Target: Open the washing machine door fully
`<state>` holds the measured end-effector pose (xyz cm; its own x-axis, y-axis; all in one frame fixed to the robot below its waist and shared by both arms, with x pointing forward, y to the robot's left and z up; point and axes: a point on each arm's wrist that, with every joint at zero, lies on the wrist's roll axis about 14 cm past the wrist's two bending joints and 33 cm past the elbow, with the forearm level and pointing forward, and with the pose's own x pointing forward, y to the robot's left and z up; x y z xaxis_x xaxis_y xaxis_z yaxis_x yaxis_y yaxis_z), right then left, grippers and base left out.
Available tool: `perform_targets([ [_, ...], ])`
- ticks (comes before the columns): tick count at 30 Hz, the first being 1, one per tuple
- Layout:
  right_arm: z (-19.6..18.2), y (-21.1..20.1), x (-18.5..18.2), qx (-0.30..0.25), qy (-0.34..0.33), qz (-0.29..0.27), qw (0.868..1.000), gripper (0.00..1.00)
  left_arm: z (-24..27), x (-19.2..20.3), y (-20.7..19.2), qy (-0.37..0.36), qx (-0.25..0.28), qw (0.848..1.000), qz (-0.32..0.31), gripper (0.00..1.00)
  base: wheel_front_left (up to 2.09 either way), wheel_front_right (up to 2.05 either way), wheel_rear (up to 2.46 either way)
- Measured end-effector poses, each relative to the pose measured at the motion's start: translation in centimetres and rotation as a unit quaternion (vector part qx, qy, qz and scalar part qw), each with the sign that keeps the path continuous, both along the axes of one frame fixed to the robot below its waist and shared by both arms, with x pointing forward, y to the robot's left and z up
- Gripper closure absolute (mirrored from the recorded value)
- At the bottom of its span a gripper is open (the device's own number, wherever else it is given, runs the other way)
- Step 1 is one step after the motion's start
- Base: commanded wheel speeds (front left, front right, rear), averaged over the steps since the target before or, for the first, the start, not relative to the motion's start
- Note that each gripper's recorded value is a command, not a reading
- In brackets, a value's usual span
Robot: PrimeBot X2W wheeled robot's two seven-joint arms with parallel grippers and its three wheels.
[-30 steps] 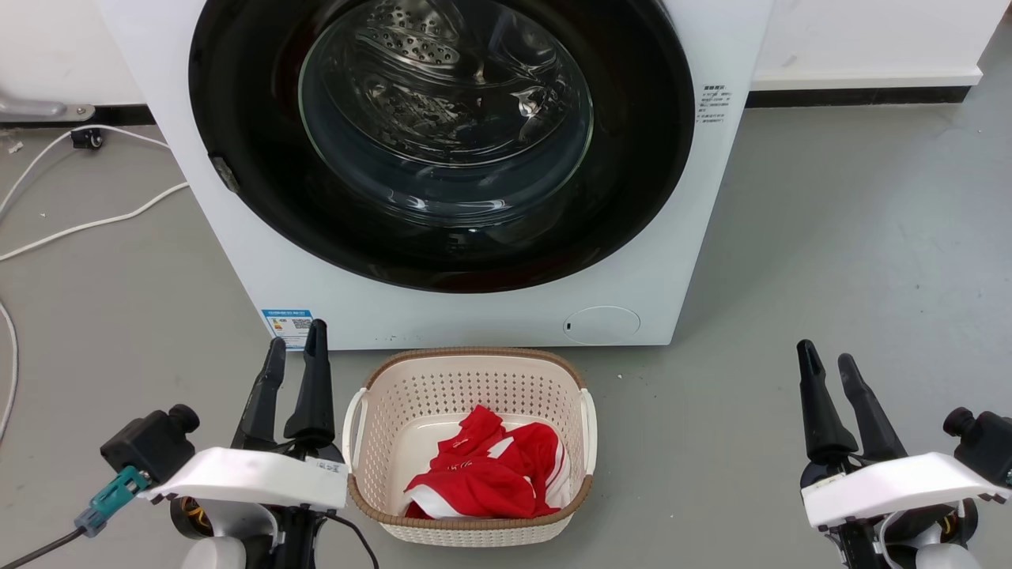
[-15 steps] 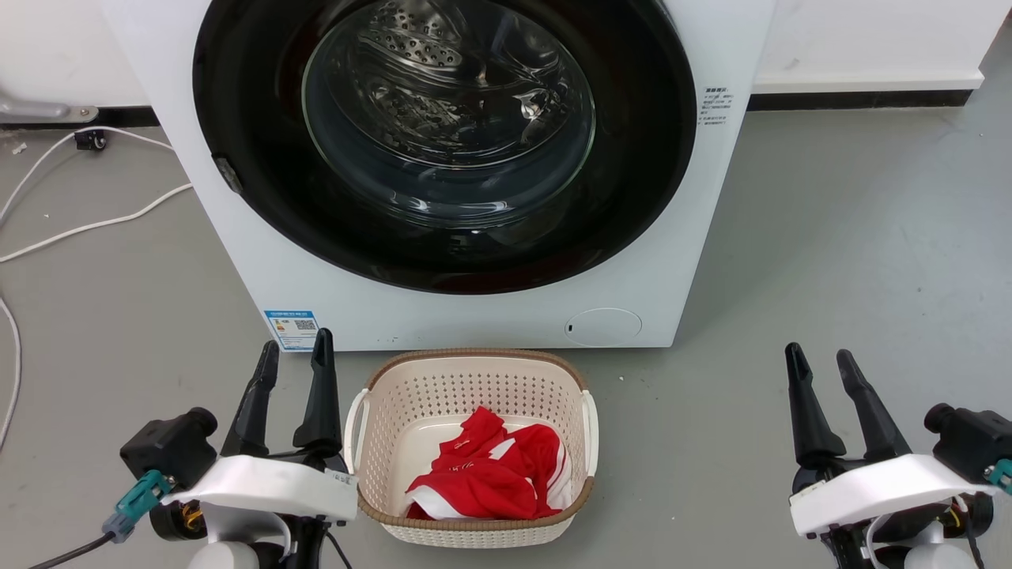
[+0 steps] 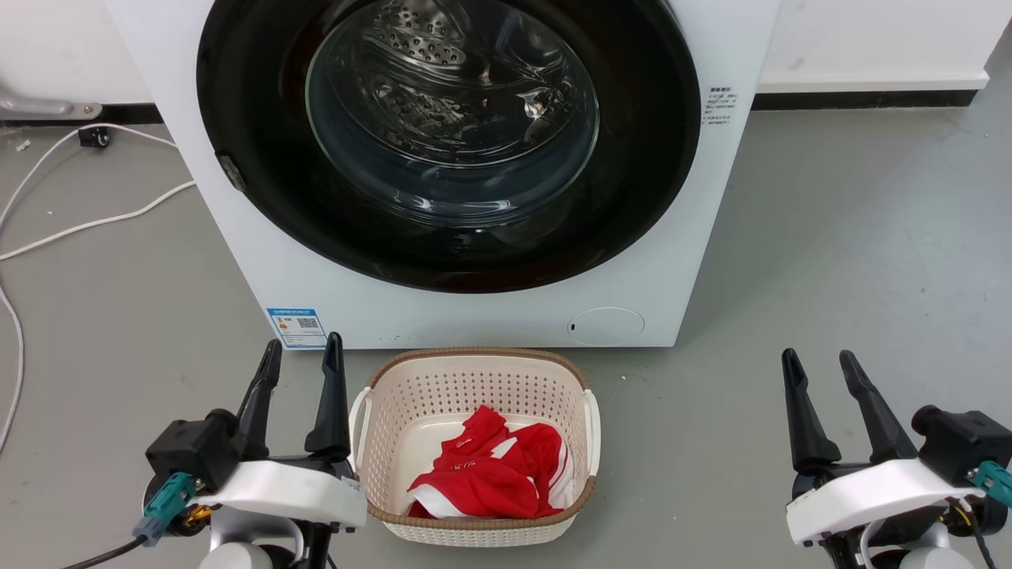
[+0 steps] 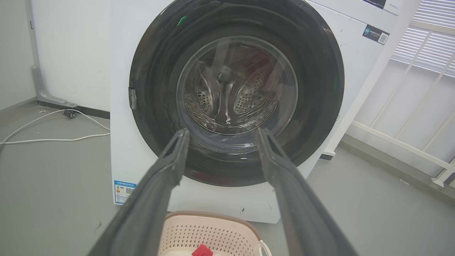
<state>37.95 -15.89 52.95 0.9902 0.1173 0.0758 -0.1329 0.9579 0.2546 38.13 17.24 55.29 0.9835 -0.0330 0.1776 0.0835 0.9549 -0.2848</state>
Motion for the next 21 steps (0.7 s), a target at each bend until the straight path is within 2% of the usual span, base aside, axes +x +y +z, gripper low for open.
perform_targets([
  [21,0.2,0.4,-0.1,-0.084,-0.013,0.004,0.996,0.0,-0.3,0.2,-1.2,-0.012,0.09,0.996,-0.002,0.0,0.0,0.0,0.0],
])
